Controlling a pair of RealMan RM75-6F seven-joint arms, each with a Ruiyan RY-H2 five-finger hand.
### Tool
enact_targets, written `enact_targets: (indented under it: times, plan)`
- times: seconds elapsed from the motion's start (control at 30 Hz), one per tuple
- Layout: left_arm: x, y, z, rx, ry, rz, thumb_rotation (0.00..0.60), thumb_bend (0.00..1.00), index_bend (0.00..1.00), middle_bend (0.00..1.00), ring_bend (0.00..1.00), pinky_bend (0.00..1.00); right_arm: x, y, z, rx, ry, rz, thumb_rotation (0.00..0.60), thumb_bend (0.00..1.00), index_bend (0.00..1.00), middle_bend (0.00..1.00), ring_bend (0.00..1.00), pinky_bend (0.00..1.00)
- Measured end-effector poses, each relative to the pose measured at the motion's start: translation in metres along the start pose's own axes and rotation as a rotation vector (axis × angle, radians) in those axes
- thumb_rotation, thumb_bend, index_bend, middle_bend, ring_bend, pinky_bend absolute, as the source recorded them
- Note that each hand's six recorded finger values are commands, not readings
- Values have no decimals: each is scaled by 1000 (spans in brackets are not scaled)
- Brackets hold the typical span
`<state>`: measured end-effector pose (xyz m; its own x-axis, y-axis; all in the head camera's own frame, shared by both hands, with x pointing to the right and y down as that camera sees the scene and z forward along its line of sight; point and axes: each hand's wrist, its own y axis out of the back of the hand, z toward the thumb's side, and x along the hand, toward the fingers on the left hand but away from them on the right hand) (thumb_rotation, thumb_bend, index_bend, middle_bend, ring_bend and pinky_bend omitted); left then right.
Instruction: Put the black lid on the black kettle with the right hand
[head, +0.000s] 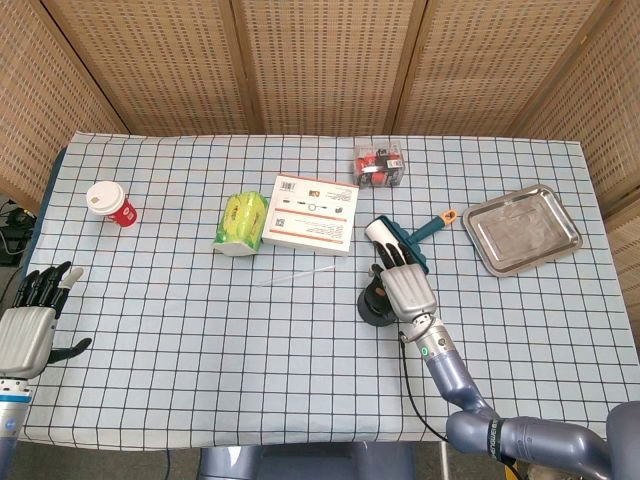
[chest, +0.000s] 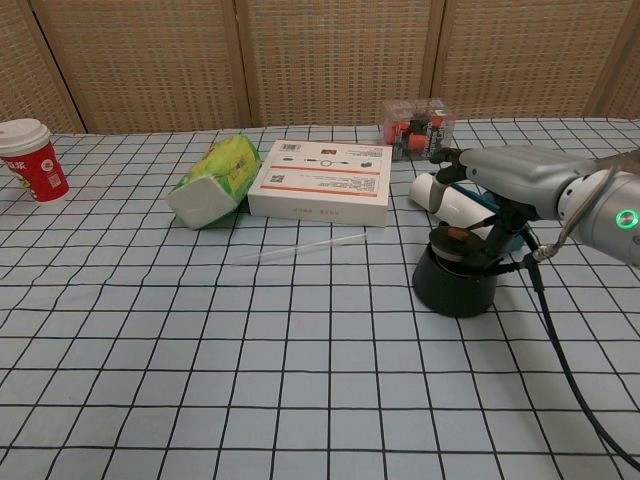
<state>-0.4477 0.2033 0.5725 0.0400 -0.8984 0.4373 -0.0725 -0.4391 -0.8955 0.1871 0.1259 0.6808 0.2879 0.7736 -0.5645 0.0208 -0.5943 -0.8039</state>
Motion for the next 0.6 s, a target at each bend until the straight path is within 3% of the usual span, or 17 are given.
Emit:
enact_targets:
  times: [0.6]
  plan:
    - [-1,0,1,-2,-6,-3,600,49,0,0,0,0,26,11,-1,23,-1,-3,600,334,284,0,0,0]
